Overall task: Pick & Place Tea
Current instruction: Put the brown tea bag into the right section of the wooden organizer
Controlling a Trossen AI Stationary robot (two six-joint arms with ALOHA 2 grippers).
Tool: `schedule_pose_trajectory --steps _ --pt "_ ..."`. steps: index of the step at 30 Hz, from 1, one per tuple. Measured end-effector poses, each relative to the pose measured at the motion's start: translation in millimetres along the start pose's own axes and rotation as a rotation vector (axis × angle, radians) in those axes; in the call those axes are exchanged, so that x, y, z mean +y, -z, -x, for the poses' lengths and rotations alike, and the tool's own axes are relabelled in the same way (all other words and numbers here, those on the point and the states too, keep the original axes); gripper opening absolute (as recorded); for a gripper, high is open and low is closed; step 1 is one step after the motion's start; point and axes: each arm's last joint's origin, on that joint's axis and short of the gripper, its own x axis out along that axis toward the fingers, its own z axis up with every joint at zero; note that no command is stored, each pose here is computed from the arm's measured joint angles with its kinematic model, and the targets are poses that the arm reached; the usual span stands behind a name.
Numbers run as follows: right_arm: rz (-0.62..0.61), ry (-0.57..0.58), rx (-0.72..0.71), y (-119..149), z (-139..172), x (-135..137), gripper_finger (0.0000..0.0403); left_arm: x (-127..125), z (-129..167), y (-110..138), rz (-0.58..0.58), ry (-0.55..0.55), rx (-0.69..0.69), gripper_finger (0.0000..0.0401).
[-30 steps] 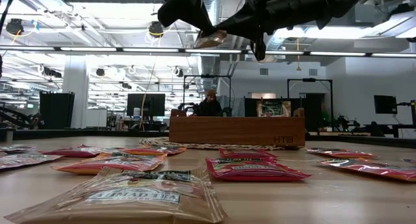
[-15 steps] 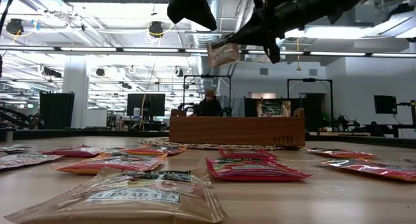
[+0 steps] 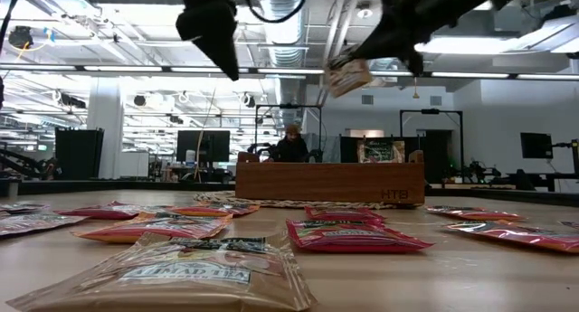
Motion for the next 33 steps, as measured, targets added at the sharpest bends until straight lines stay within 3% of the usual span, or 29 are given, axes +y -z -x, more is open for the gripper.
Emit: schedule_pose_trajectory --steps 9,13,18,24,33 --pt "-0.087 0.012 -0.111 50.1 29.6 4.8 0.0000 0.8 0.2 7.4 0.024 0.008 0.067 0.0168" --pt "-0.111 -0.020 -0.206 75.1 31.5 4.6 0.0000 3.4 -2.2 7.3 0.035 0.025 0.078 0.0168" --pt "-0.090 -0.014 -0.197 100.6 25.2 1.7 0.0000 11.8 -11.1 6.0 0.062 0.098 0.098 0.0167" --pt "-0.068 -0.009 -0.167 113.2 17.1 3.4 0.0000 21.8 -20.9 12.2 0.254 0.177 -0.125 0.0167" --pt "-0.005 -0.005 -0.138 117.5 9.8 4.5 0.0000 54.9 1.9 74.6 0.594 0.309 -0.438 0.0167"
